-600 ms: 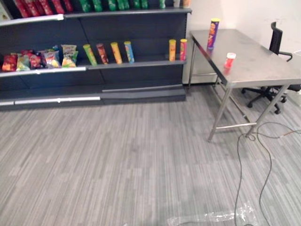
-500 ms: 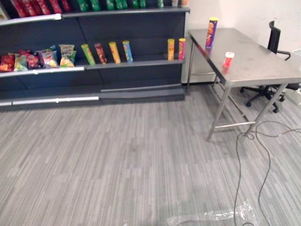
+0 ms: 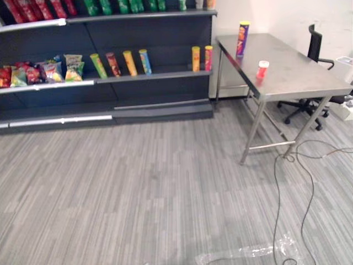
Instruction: Put the gum and the chips on the shelf.
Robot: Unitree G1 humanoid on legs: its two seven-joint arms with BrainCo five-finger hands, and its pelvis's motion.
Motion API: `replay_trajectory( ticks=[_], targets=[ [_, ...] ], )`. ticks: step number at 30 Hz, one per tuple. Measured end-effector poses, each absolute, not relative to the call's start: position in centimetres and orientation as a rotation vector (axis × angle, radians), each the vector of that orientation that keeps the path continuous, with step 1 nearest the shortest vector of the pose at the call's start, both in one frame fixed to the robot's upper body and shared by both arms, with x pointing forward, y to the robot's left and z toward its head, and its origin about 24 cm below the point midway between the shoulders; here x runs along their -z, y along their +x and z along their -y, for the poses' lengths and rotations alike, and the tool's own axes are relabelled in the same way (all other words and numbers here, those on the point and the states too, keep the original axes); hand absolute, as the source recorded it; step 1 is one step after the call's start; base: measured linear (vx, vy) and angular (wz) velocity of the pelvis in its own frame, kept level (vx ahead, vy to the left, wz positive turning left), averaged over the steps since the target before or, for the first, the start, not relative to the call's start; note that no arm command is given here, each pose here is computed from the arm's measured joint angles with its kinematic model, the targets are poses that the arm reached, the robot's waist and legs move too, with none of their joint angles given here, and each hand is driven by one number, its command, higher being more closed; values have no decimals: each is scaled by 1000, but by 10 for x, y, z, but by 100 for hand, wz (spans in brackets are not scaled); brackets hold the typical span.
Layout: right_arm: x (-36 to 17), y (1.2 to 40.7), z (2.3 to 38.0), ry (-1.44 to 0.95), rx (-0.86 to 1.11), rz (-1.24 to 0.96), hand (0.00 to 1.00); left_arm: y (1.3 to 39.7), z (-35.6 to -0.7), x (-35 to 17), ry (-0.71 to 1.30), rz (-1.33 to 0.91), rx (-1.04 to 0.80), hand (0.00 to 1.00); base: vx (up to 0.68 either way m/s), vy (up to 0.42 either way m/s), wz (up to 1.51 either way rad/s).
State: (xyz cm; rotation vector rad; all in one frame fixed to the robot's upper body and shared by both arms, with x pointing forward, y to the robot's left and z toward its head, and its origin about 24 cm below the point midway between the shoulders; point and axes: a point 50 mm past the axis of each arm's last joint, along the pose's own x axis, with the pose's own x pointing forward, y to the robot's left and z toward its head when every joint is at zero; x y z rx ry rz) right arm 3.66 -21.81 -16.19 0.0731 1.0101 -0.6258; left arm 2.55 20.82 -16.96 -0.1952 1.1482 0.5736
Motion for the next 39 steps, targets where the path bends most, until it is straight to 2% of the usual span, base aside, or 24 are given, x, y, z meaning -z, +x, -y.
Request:
replay_trajectory(
  ticks=[7,22,27,39],
  targets=[
    [165,37,218,87,586,-1073,0,26,-208,170,-198,-1161,-576,0,-1,-18,-3],
    [166,36,215,234,552,-1053,0,27,-211,169,-126,-1162,-588,0,-40,-29,2],
    [167,36,213,243,544,-1053,0,29,-215,164,50,-1110,-693,0,0,0,0],
    [168,39,207,311,634,-1041,0,34,-221,162,15,-1077,-783,0,-56,-24,12]
  ],
)
